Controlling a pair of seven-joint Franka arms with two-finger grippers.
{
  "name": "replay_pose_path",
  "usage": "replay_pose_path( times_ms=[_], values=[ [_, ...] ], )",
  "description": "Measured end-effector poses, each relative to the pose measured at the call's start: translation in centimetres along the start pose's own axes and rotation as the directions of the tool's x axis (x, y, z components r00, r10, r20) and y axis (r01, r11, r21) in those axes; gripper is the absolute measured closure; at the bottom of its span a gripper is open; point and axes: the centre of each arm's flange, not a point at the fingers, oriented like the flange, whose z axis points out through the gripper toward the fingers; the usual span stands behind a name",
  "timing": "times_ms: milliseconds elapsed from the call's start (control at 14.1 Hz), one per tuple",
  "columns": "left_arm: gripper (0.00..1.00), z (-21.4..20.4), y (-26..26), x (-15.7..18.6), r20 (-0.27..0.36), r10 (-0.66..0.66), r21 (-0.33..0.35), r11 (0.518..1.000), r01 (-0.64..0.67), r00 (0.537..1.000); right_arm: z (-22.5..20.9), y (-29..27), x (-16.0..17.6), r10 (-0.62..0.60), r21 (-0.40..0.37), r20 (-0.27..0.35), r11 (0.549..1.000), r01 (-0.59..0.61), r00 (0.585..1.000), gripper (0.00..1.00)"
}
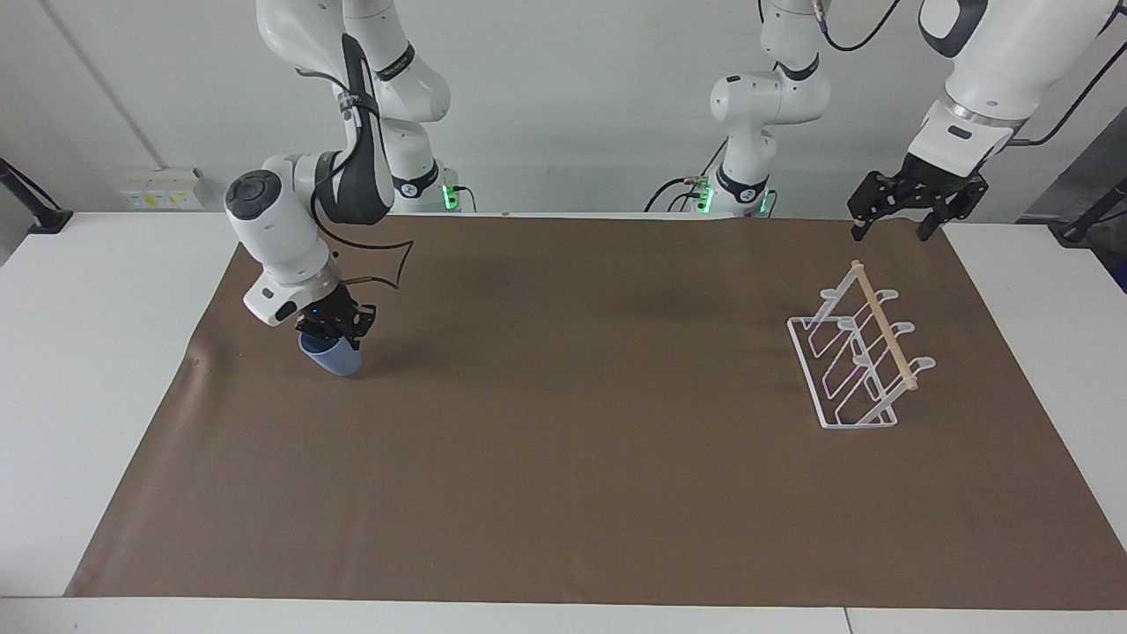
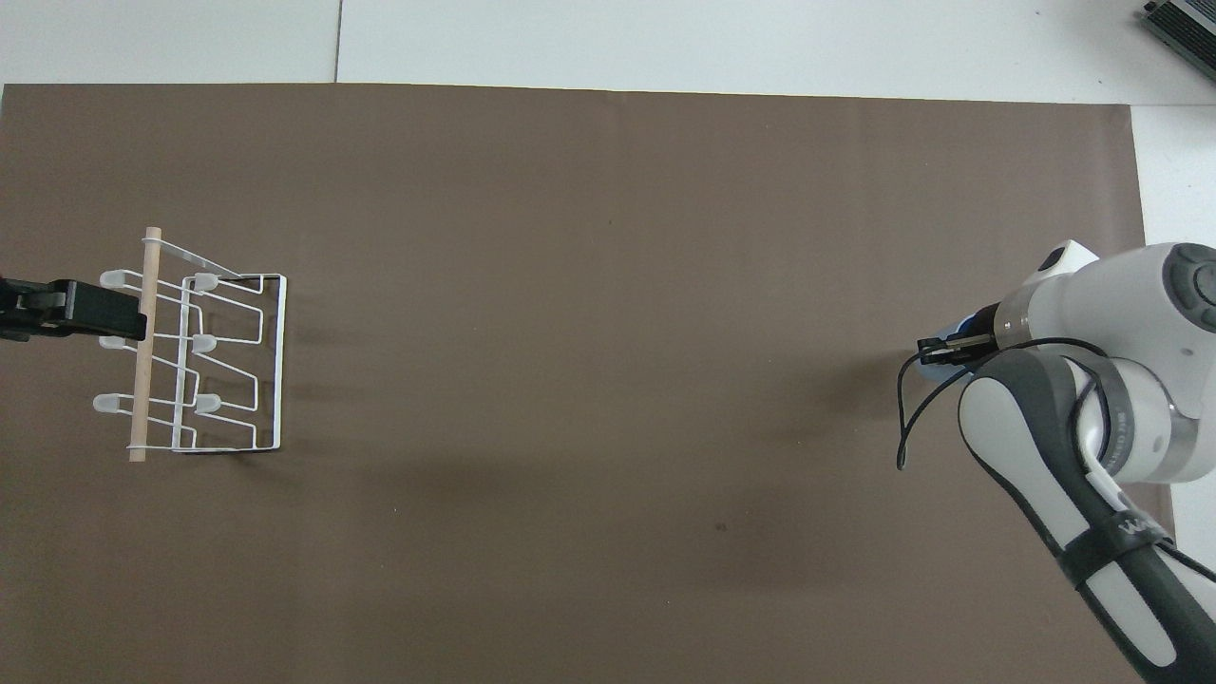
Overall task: Hang cup on cup holder
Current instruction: 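Lift the cup and carry it toward the rack with the right gripper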
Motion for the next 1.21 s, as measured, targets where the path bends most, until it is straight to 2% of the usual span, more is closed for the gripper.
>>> replay_pose_path(
  times_ms=[213,284,496,709,922,1206],
  values=[
    [0.0,0.0,0.0,0.0,0.0,0.0,0.0,1.0,0.0,1.0,-5.8,-3.7,1.7,-0.065,0.027,0.009,0.998,0.065,0.998,0.95],
    [0.0,0.0,0.0,0.0,0.0,0.0,0.0,1.0,0.0,1.0,-7.3,-6.1,2.1,-0.086,0.071,-0.007,0.994,0.086,0.996,0.95],
    [0.0,0.0,0.0,0.0,0.0,0.0,0.0,1.0,0.0,1.0,-9.8,-13.4,2.1,-0.096,0.29,-0.064,0.951,0.111,0.993,0.95],
    [0.0,0.0,0.0,0.0,0.0,0.0,0.0,1.0,0.0,1.0,-10.2,-17.0,2.0,-0.098,0.39,-0.084,0.912,0.123,0.992,0.95],
    [0.0,0.0,0.0,0.0,0.0,0.0,0.0,1.0,0.0,1.0,-11.2,-20.3,1.7,-0.059,0.557,-0.084,0.825,0.096,0.995,0.95],
    [0.0,0.0,0.0,0.0,0.0,0.0,0.0,1.0,0.0,1.0,-13.0,-25.2,0.6,-0.055,0.7,-0.081,0.708,0.096,0.995,0.95]
  ],
)
